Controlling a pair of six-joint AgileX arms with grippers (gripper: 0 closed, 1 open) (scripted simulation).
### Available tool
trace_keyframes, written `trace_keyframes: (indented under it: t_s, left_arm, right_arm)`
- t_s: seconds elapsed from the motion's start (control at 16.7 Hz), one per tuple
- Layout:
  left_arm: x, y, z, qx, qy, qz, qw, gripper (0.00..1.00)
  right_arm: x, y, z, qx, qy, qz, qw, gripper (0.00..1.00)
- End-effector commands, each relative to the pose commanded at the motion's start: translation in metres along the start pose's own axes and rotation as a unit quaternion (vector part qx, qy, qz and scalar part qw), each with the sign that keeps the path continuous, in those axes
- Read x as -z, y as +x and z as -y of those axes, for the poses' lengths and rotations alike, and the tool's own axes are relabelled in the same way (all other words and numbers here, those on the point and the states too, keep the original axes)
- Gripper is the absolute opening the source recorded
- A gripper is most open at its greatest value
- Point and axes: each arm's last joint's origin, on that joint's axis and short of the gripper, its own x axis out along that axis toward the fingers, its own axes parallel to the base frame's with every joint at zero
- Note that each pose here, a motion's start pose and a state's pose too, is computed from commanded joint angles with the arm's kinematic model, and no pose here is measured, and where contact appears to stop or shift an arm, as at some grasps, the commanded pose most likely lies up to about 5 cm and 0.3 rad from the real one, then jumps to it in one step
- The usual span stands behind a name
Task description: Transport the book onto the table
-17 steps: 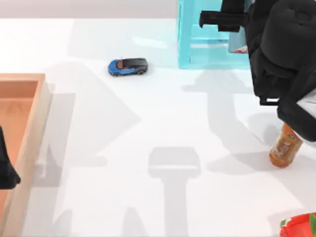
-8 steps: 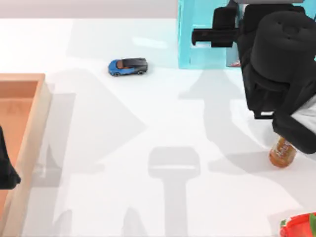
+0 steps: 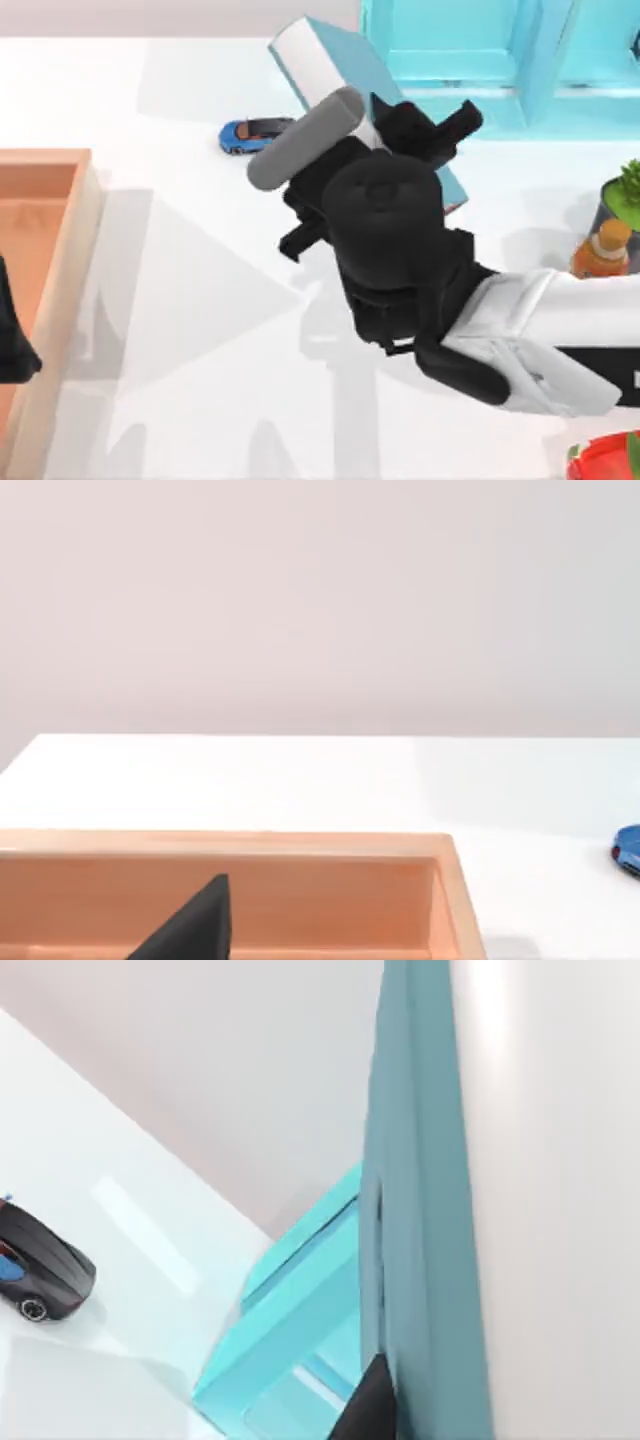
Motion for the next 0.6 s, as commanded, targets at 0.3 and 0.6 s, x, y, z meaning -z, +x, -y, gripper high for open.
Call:
trace_keyframes:
  t_s: [0.3, 0.6]
  left_arm:
    - [0.0, 0.0, 0.0, 0.0, 0.0, 0.0, 1.0, 1.0]
    - [0.0, 0.0, 0.0, 0.0, 0.0, 0.0, 1.0, 1.0]
  right_arm:
    - [0.011, -0.043, -0.074, -0.065, -0.285, 0.012, 0.956, 0.0]
    - [0.02, -0.068, -0.102, -0.09, -0.396, 0.03, 0.913, 0.0]
